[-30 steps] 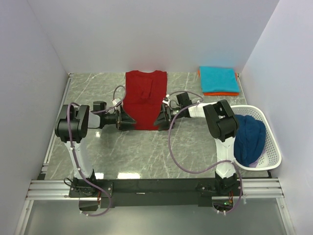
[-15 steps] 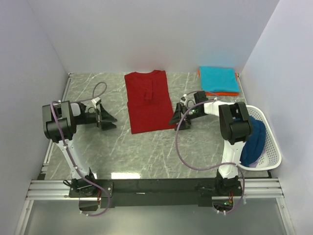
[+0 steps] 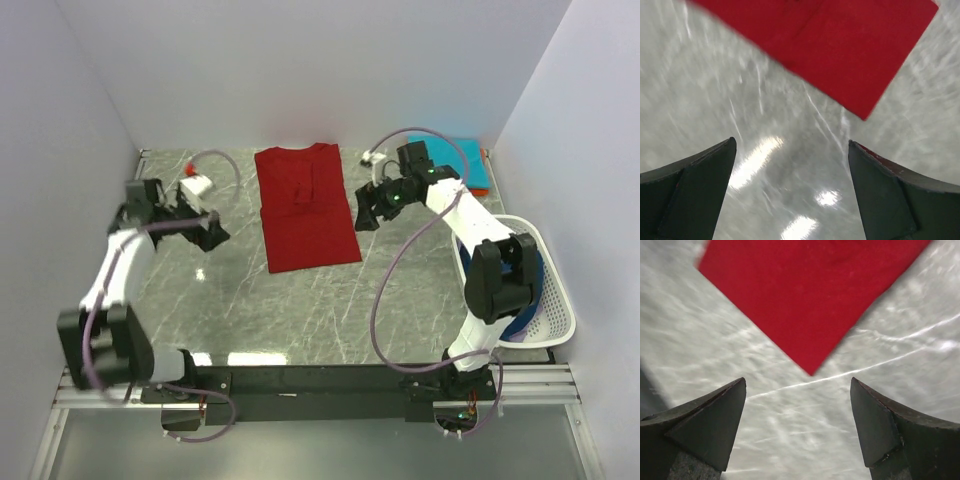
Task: Fold and stack the t-shirts
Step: Fold the tshirt
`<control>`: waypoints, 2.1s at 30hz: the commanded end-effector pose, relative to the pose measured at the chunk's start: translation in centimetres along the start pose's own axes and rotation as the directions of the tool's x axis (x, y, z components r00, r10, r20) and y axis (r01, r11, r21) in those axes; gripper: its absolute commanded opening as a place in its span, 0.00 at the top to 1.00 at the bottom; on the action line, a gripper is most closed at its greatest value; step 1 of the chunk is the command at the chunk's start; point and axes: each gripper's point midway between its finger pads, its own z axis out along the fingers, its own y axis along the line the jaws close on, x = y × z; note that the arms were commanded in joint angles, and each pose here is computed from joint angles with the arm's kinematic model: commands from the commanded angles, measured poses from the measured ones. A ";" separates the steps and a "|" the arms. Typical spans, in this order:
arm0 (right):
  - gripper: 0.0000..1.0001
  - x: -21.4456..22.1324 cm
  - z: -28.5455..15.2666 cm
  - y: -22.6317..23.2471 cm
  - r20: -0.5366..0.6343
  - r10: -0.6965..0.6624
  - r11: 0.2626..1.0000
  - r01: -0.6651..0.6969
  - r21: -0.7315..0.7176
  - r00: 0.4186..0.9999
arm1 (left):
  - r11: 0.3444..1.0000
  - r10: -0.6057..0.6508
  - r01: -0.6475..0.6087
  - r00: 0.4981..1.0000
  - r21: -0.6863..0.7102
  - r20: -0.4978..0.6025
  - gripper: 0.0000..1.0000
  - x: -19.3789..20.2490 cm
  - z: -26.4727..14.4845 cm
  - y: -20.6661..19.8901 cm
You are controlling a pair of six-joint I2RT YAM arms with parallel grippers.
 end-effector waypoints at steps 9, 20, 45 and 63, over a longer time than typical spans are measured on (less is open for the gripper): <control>0.16 1.5 5.0 0.6 -0.130 -0.763 0.597 0.767 0.238 0.634 | 0.722 0.692 -0.691 0.719 -0.037 0.070 0.21 1.5 6.2 -10.3; 0.36 5.8 9.0 0.1 -0.177 -0.858 0.457 0.874 0.166 0.482 | 0.667 0.740 -0.739 0.672 0.090 0.036 0.50 6.1 11.9 -13.3; 0.51 10.3 10.3 -1.7 -0.279 -0.858 0.441 0.897 0.027 0.431 | 0.579 0.810 -0.770 0.580 0.268 -0.082 0.77 9.7 15.0 -11.9; 1.00 3.3 6.9 1.8 -0.175 -0.764 0.616 0.783 0.086 0.620 | 0.728 0.647 -0.610 0.762 0.314 -0.020 0.99 3.3 10.7 -10.9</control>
